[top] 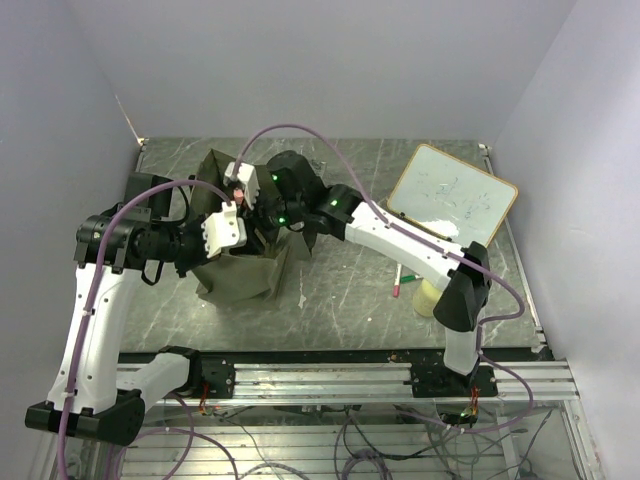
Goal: Place the personal care products into the canvas bag
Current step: Place the care product in the canvas bag.
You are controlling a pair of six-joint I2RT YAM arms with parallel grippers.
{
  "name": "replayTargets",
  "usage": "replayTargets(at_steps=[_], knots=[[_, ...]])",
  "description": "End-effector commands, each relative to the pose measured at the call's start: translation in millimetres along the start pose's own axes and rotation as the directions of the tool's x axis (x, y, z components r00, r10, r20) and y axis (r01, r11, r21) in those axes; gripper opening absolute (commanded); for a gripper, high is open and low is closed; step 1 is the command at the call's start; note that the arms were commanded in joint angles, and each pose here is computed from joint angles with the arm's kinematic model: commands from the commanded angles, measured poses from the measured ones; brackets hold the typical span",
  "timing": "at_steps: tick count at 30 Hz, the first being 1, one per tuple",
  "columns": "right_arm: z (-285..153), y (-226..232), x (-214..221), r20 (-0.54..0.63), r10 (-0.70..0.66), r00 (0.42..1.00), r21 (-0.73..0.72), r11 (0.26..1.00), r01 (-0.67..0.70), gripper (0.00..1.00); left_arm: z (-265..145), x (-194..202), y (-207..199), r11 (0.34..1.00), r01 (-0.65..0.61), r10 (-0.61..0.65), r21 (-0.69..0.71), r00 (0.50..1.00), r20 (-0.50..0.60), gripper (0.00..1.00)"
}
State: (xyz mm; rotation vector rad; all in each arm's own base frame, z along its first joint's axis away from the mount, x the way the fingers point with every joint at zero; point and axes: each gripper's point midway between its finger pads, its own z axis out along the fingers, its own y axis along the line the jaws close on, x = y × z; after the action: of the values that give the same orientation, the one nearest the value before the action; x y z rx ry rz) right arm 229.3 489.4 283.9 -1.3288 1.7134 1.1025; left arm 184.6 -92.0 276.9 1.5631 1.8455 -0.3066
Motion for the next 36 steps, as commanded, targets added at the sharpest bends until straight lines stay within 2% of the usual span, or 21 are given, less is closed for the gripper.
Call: replayTargets(at_steps=[1, 9, 18, 36], knots=[[-6.0, 16.0, -37.4, 0.144, -0.091, 0.985, -0.029, 0.995, 0.096, 0.00, -0.9, -12.8, -8.5, 1.000, -0.001, 0.000, 0.019, 0.997, 0.072, 0.07], [16.9, 4.9, 9.4, 0.015, -0.088, 0.996, -0.014, 0.996, 0.088, 0.00, -2.6, -16.1, -7.5, 1.000, 0.007, -0.008, 0.010, 0.996, 0.085, 0.07], [34.9, -5.4, 39.5, -0.087, -0.082, 0.993, 0.015, 0.996, 0.083, 0.00, -13.1, -32.5, -4.9, 1.000, 0.024, -0.023, 0.000, 0.991, 0.133, 0.07], [46.2, -19.1, 110.8, -0.270, -0.080, 0.960, 0.042, 0.995, 0.095, 0.00, -15.9, -24.7, -8.1, 0.999, 0.029, -0.027, -0.018, 0.995, 0.100, 0.07]])
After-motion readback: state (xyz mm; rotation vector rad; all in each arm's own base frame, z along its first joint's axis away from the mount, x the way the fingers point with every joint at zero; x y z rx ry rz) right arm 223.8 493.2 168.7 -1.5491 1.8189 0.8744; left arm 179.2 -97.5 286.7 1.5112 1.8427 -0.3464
